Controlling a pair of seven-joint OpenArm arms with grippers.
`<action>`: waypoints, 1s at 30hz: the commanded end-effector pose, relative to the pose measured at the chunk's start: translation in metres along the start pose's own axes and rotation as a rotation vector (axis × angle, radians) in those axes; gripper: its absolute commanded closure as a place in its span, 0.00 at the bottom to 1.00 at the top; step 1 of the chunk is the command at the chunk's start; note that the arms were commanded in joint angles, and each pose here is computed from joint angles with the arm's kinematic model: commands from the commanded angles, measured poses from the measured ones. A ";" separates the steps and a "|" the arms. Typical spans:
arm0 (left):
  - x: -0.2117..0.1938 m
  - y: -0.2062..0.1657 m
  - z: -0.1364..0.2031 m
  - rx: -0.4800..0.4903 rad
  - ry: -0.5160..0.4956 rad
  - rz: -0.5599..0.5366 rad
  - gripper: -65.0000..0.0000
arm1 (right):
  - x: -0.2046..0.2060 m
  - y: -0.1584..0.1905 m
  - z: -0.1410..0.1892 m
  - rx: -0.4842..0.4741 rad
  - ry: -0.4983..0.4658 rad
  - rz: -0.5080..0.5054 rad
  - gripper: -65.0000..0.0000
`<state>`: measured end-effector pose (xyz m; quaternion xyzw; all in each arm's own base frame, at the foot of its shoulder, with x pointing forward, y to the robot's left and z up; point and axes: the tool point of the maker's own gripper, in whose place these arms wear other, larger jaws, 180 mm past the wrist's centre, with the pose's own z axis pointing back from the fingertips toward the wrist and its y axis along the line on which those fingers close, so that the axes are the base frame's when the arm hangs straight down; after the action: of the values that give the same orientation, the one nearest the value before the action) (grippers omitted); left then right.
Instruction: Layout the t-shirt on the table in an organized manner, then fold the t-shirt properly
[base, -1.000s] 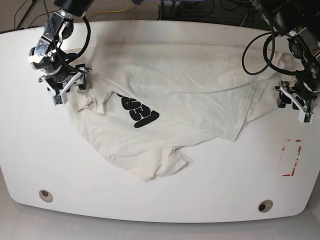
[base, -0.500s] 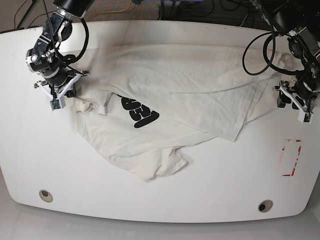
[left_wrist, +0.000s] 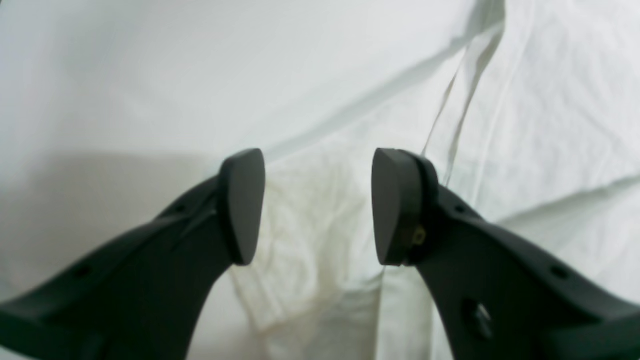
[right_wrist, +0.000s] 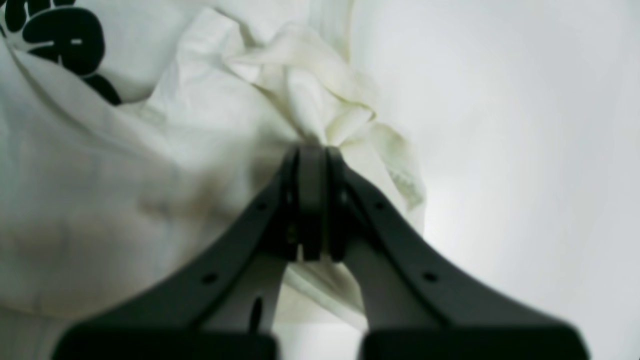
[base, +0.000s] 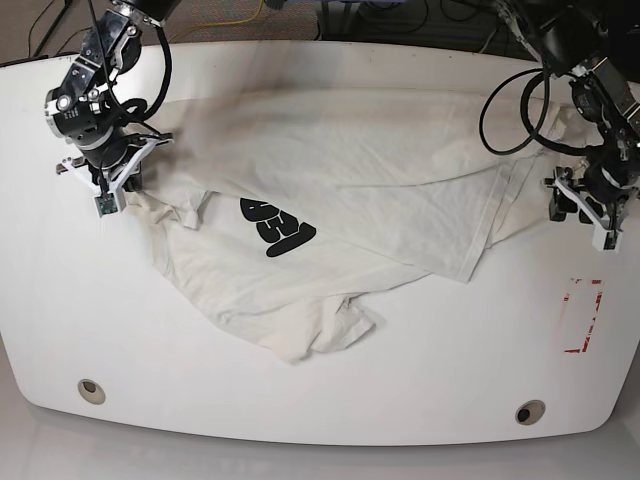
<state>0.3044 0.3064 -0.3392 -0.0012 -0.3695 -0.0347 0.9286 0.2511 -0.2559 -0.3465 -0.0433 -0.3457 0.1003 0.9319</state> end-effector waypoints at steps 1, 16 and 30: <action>0.034 -0.003 0.000 -0.004 -0.097 0.026 0.50 | 0.008 -0.004 0.005 -0.013 -0.030 0.011 1.00; 0.075 -0.036 -0.069 -0.162 -0.104 0.311 0.50 | 0.005 0.007 0.002 0.010 -0.031 -0.015 1.00; 0.085 -0.095 -0.120 -0.316 -0.056 0.298 0.50 | 0.005 0.008 0.001 0.013 -0.031 -0.015 1.00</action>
<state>0.4216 0.1988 -0.3921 -0.1997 -0.3421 0.0461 0.9171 0.2452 -0.2440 -0.3555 -0.0262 -0.3379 0.0929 0.9362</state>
